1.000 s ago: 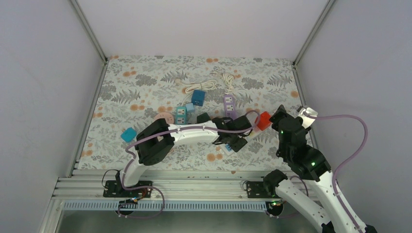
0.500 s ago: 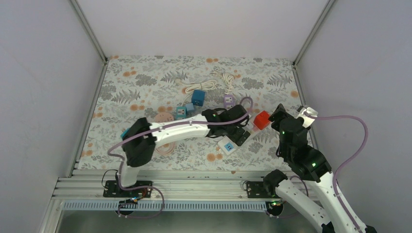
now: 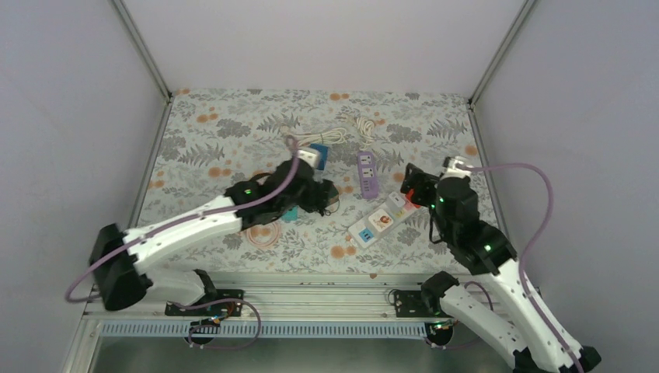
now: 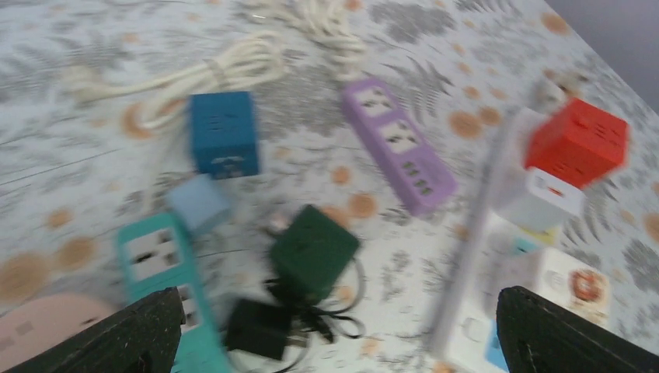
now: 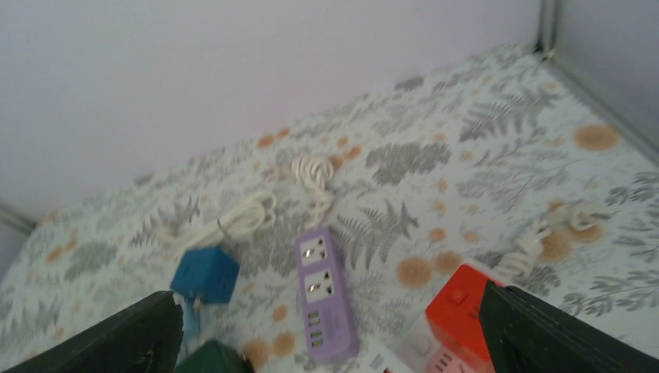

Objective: Insert the plug

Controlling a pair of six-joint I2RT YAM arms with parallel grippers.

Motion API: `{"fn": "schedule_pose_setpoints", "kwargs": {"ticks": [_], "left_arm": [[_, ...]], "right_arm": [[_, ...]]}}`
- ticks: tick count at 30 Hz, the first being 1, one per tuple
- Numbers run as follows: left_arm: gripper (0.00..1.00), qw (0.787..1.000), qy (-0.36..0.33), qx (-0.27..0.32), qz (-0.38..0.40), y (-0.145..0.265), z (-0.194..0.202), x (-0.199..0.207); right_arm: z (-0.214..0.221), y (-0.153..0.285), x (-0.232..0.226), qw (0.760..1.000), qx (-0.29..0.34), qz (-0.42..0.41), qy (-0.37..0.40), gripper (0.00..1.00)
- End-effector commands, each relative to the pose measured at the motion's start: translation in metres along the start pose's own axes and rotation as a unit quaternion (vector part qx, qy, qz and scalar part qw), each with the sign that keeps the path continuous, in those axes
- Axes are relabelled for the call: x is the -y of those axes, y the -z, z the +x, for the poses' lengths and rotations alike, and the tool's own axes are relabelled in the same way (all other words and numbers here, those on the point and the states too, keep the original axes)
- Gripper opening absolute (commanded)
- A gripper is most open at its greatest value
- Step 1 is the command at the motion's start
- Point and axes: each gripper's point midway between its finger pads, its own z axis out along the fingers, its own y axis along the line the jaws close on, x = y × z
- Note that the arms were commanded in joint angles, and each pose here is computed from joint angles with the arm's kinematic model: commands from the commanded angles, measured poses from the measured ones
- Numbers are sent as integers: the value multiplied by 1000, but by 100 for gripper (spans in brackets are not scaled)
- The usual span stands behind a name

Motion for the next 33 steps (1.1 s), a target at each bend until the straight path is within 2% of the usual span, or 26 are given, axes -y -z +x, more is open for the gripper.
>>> {"fn": "schedule_pose_setpoints", "kwargs": {"ticks": [1,5,9,15,19,26,29,33], "left_arm": [[100,992,90,78,-48,33,-18,-59],[100,984,126,112,-62,56,-16,-100],[100,977,148,136,-74,72,-19,-127],[100,971,185,134,-72,62,-16,-156],[100,969,205,126,-62,50,-19,-165],[100,976,178,118,-30,37,-32,-157],[100,979,170,110,-22,30,-35,-154],[100,981,163,108,-21,26,-38,-154]], "right_arm": [[32,-24,-32,995,-74,-54,36,98],[65,-51,-62,984,-128,-106,62,98],[98,-87,-85,972,-181,-121,83,98],[143,-130,-121,952,-230,-161,119,100],[169,-145,-148,932,-251,-205,161,100],[219,-161,-174,899,-291,-239,223,98],[244,-168,-174,891,-306,-231,242,99],[258,-177,-165,893,-305,-195,266,99]]}}
